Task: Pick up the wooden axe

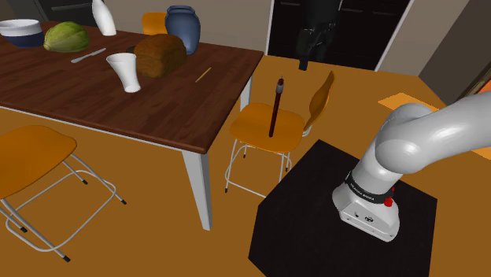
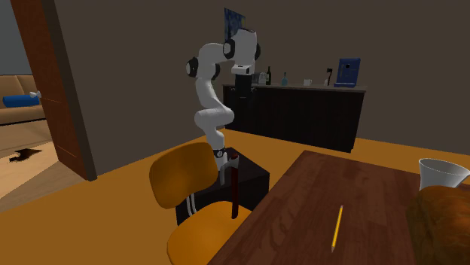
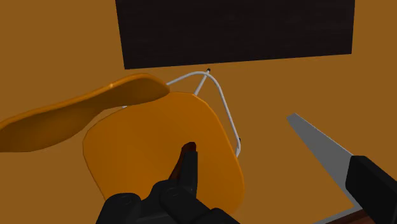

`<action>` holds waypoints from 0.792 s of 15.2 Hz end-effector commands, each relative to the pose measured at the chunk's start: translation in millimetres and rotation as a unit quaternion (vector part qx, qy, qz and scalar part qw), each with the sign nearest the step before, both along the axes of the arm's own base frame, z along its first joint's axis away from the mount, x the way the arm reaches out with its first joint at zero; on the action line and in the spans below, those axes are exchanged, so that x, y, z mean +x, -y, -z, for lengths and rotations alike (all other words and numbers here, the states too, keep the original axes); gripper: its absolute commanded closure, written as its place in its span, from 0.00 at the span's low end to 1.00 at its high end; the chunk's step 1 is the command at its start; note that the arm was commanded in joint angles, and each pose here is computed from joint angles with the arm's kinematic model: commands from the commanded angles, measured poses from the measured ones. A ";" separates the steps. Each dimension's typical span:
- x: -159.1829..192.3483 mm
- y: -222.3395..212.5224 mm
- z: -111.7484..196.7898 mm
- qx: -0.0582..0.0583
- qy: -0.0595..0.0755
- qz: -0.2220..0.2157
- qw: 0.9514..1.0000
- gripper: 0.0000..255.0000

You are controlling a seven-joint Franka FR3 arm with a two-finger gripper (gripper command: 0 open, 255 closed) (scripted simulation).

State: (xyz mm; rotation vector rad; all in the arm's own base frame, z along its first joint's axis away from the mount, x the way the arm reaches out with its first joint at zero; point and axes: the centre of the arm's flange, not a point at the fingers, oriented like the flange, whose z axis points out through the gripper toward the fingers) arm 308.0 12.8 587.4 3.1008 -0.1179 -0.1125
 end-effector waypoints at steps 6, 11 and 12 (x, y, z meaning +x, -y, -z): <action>46.2 34.4 37.3 0.011 -0.001 0.049 0.999 0.00; 88.7 72.3 75.6 0.022 -0.003 0.098 0.995 0.00; 96.7 80.3 83.3 0.024 -0.003 0.108 0.994 0.00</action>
